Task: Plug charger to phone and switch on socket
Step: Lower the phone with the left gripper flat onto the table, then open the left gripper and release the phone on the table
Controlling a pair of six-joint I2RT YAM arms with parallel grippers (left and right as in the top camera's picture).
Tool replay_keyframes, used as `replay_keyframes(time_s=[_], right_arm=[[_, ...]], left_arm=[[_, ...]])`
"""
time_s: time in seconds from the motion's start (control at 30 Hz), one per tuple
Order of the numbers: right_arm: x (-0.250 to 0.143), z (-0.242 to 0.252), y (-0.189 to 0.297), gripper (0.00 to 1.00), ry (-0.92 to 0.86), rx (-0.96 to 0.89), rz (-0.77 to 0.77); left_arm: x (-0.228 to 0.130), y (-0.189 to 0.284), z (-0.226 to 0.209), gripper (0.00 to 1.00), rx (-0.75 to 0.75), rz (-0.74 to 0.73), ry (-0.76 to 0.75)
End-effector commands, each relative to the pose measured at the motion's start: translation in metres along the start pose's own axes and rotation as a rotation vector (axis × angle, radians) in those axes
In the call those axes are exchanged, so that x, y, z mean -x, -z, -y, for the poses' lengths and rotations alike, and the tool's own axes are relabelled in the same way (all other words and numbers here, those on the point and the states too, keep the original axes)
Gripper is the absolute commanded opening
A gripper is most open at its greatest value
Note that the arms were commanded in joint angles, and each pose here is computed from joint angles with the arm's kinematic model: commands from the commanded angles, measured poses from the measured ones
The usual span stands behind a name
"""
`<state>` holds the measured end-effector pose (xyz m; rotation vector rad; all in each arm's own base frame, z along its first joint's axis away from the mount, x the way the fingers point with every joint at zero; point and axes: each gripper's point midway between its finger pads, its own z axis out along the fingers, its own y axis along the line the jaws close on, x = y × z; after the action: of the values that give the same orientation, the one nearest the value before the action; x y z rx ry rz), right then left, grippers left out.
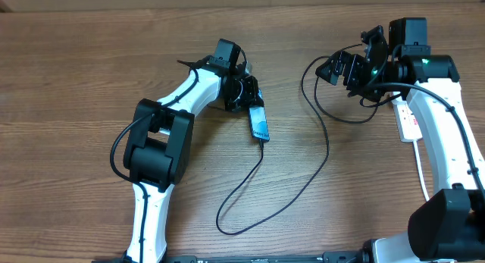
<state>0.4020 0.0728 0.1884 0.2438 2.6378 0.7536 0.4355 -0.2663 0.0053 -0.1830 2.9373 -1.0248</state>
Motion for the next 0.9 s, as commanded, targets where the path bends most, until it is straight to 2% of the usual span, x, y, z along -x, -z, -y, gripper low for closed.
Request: replay_keyframes(time_s=[0.0, 0.13, 0.23, 0.87], right_arm=[[0.0031, -0.004, 0.0064, 1.0, 0.018, -0.003, 0.023], [0.0031, -0.004, 0.0064, 1.0, 0.018, -0.003, 0.023], [0.0032, -0.004, 0.0064, 1.0, 0.018, -0.003, 0.023], [0.0034, -0.004, 0.0064, 1.0, 0.019, -0.003, 0.024]], left_arm=[[0.0064, -0.0031, -0.023, 0.13, 0.113, 0.045, 0.009], [0.0059, -0.0031, -0.0232, 0.25, 0.114, 0.043, 0.011], [0.0059, -0.0031, -0.0231, 0.3, 0.113, 0.043, 0.011], [0.0037, -0.0035, -0.0207, 0.33, 0.098, 0.031, 0.012]])
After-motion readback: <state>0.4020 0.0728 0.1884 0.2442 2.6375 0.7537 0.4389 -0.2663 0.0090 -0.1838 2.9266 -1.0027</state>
